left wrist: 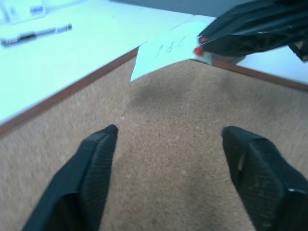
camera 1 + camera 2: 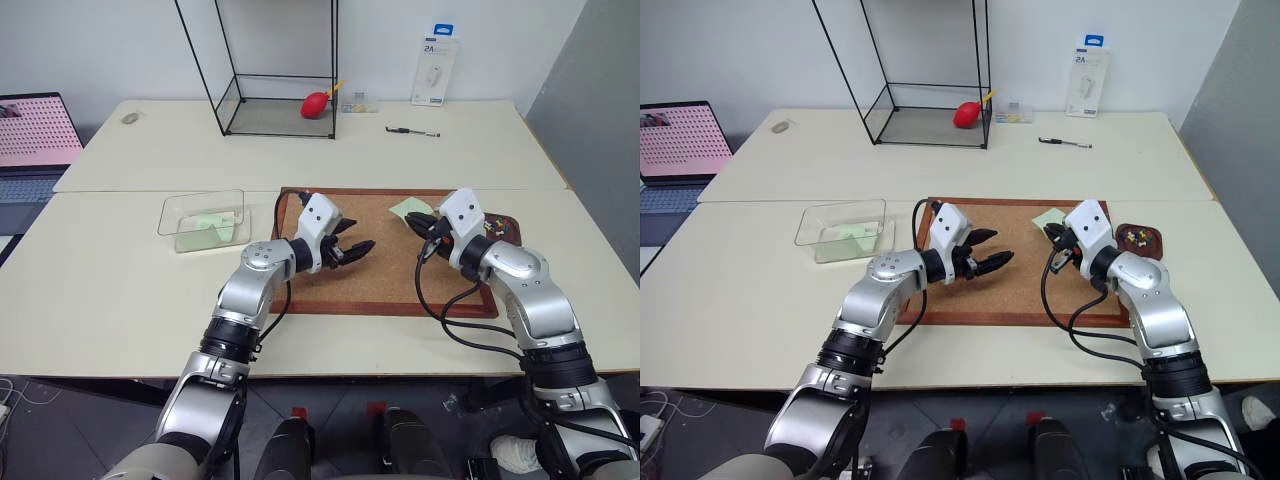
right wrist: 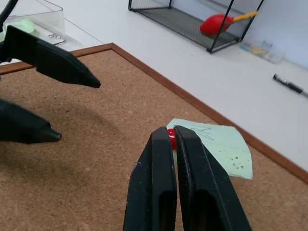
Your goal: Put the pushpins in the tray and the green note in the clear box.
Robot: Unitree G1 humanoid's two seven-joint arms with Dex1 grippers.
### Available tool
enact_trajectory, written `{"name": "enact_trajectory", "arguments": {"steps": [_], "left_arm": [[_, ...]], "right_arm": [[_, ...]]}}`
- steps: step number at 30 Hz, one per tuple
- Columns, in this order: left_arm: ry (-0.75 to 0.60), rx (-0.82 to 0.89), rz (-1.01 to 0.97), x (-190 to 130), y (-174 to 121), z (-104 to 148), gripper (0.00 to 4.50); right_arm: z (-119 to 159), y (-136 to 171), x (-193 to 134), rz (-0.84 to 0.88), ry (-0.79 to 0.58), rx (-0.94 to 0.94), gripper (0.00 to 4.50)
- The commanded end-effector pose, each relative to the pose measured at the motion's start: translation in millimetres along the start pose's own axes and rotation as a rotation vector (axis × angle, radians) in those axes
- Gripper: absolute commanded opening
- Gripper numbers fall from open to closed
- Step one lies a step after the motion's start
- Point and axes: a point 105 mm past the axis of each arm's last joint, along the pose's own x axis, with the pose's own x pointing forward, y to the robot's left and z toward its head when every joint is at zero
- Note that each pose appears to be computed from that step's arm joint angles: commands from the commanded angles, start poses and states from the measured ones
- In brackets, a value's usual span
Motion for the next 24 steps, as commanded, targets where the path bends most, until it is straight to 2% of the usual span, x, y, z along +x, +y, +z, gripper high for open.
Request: {"name": "enact_trajectory", "arguments": {"steps": [1,5,10,23,24], "left_arm": [[-0.039,0.146,0.002,11,6,17,4.48],[-0.024,0.225,-0.01,20,10,15,4.49],[-0.022,0.236,-0.011,30,15,17,4.49],[-0.085,0.157,-0.011,45,23,29,4.49],[-0.091,0.147,-0.019,45,22,30,4.32]], "right_arm": [[25,-3,-3,0.003,-0.042,0.006,0.0],[33,2,-3,0.024,-0.024,0.086,0.0],[39,4,-4,0.037,-0.004,0.157,0.0],[49,14,-4,0.079,0.008,0.197,0.0],[49,14,-5,0.08,0.009,0.197,0.0]]}}
